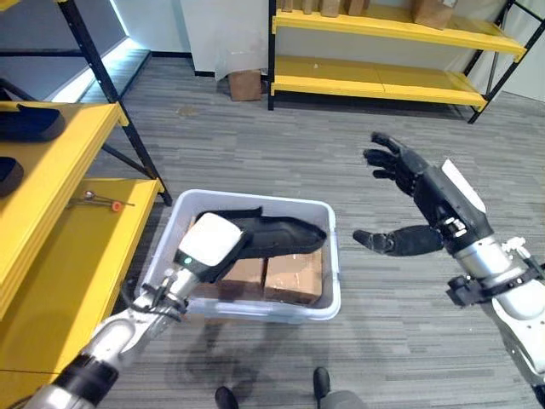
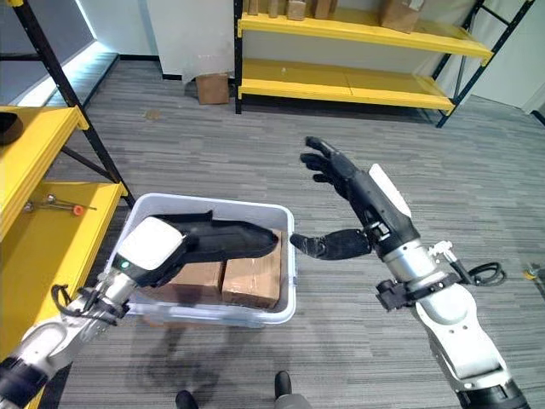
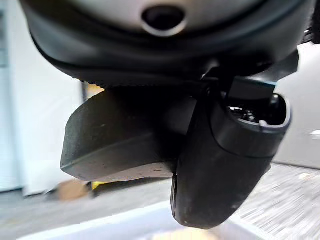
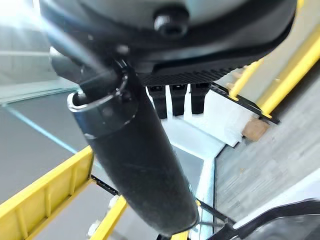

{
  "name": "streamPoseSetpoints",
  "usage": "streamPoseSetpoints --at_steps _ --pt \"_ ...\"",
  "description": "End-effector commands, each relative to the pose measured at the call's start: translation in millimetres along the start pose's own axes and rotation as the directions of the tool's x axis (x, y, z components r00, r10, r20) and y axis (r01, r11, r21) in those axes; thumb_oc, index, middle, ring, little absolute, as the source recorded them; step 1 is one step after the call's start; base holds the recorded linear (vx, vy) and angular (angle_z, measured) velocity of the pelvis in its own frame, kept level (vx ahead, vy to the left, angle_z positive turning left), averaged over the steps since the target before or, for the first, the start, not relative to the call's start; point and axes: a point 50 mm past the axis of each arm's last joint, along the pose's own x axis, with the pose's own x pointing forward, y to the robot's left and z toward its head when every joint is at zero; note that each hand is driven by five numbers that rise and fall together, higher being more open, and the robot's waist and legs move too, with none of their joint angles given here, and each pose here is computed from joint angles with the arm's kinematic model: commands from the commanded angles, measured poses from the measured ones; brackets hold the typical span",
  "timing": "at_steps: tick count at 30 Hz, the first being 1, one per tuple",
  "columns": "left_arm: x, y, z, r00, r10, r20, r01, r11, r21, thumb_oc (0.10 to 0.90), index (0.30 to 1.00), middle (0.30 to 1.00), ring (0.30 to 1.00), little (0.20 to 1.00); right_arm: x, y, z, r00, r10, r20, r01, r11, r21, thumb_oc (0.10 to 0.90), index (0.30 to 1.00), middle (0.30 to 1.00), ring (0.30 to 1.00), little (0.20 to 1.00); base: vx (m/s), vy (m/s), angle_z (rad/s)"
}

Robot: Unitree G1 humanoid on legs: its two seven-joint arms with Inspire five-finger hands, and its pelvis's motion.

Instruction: Move parts from the plastic box to the shelf.

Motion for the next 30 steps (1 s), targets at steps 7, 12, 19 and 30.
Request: streamPoseSetpoints --at_steps 7,12,19,30 --pt "-18 43 -29 0.912 0.316 -0.260 -0.355 0.928 -0.116 0.400 0.300 0.300 0.300 0.300 -26 -19 7 0.979 -0.197 0.051 0.193 0.978 0.080 0.900 1.000 1.000 1.000 1.000 0.00 -0.030 -0.01" --pt "-28 38 -25 0.909 0.297 -0.292 -0.355 0.920 -0.168 0.400 0.300 0.300 0.300 0.300 -26 -15 4 0.983 -0.178 0.033 0.176 0.982 0.066 0.900 1.000 1.000 1.000 1.000 -0.02 -0.045 0.03" --pt "-51 26 -19 0.886 0.244 -0.394 -0.359 0.899 -0.250 0.400 0.300 0.300 0.300 0.300 4 0 19 0.983 -0.095 0.156 0.089 0.995 0.049 0.900 1.000 1.000 1.000 1.000 -0.10 -0.156 0.09" --pt "-29 42 -13 0.865 0.349 -0.360 -0.450 0.857 -0.250 0.400 0.300 0.300 0.300 0.300 16 4 24 0.957 -0.183 0.223 0.159 0.980 0.119 0.900 1.000 1.000 1.000 1.000 -0.22 -0.143 0.83"
